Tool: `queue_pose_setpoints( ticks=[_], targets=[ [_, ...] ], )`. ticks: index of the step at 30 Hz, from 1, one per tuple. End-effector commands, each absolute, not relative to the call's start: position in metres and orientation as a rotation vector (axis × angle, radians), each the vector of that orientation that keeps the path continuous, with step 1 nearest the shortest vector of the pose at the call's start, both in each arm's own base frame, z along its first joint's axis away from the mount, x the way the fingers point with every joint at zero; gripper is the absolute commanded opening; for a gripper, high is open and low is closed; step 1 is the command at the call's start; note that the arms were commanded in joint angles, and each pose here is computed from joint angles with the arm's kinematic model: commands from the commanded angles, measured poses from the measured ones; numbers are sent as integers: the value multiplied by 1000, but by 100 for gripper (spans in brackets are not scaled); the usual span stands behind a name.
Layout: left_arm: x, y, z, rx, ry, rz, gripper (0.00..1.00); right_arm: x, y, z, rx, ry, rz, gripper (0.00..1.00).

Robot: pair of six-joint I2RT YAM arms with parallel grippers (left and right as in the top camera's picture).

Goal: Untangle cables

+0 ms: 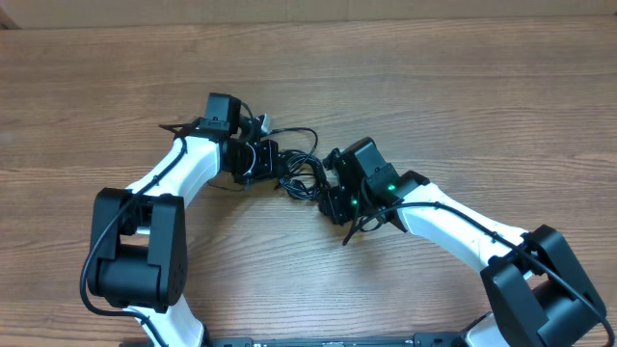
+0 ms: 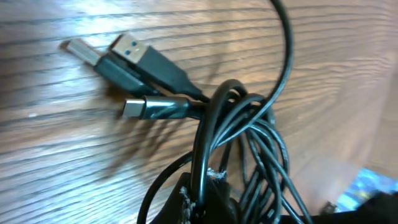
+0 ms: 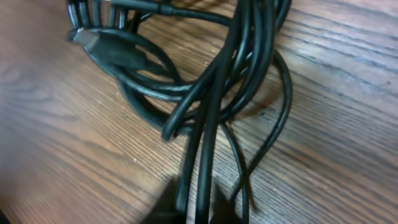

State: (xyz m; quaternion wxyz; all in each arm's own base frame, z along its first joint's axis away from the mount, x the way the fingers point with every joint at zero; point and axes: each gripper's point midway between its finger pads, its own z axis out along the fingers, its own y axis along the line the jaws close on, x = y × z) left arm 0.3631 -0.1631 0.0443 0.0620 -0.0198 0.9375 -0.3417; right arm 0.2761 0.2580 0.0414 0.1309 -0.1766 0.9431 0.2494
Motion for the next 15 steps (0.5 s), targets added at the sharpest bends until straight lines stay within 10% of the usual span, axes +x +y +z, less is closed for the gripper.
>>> queue_pose_setpoints(
  ticks=[1,15],
  targets=[
    [370,-169,59,-46,2767,-1191,4,277,258,49,-427,2755,741,4],
    [374,-175,90,320,2497,-1388,4,252,241,154,-200,3009,1162,4]
  ],
)
